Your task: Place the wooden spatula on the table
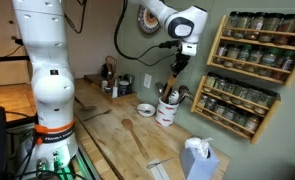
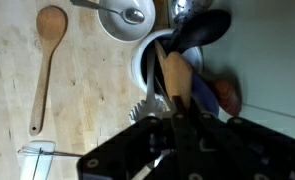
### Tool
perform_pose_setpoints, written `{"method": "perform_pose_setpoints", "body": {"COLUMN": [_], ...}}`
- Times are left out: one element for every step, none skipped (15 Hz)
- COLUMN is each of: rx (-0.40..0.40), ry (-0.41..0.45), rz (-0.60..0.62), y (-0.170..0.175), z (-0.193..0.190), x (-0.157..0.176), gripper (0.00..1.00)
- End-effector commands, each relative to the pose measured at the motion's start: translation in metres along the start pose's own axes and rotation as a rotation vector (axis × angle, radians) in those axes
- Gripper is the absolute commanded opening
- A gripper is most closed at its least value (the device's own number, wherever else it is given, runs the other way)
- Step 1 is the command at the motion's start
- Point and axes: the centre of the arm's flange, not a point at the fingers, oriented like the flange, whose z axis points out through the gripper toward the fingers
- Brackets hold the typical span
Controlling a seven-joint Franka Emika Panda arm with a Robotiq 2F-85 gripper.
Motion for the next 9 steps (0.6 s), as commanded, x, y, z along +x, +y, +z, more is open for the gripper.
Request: {"method": "perform_pose_setpoints", "body": {"rx": [0.014,0.023,0.028,0.033,0.048,0.063,0.078,0.093,0.103], "ry": [-0.021,-0.030,-0.034,-0.040,-0.040,-0.039,-0.038,-0.038,-0.041], "rz": [-0.057,-0.076,-0.094,-0.118,-0.149,-0.180,-0.208,-0.238,-0.261], "y": [0.022,0.026,0.030,0.034,0.040,0.046,0.051,0.058,0.064], "z": [-0.037,-0.045,-0.052,-0.058,-0.065,-0.071,-0.077,-0.083,-0.088], "x": [-0.010,-0.011,-0.012,-0.012,-0.011,-0.010,-0.009,-0.007,-0.006], "gripper": [0.02,0.02,0.02,0.02,0.02,0.02,0.02,0.02,0.02]}}
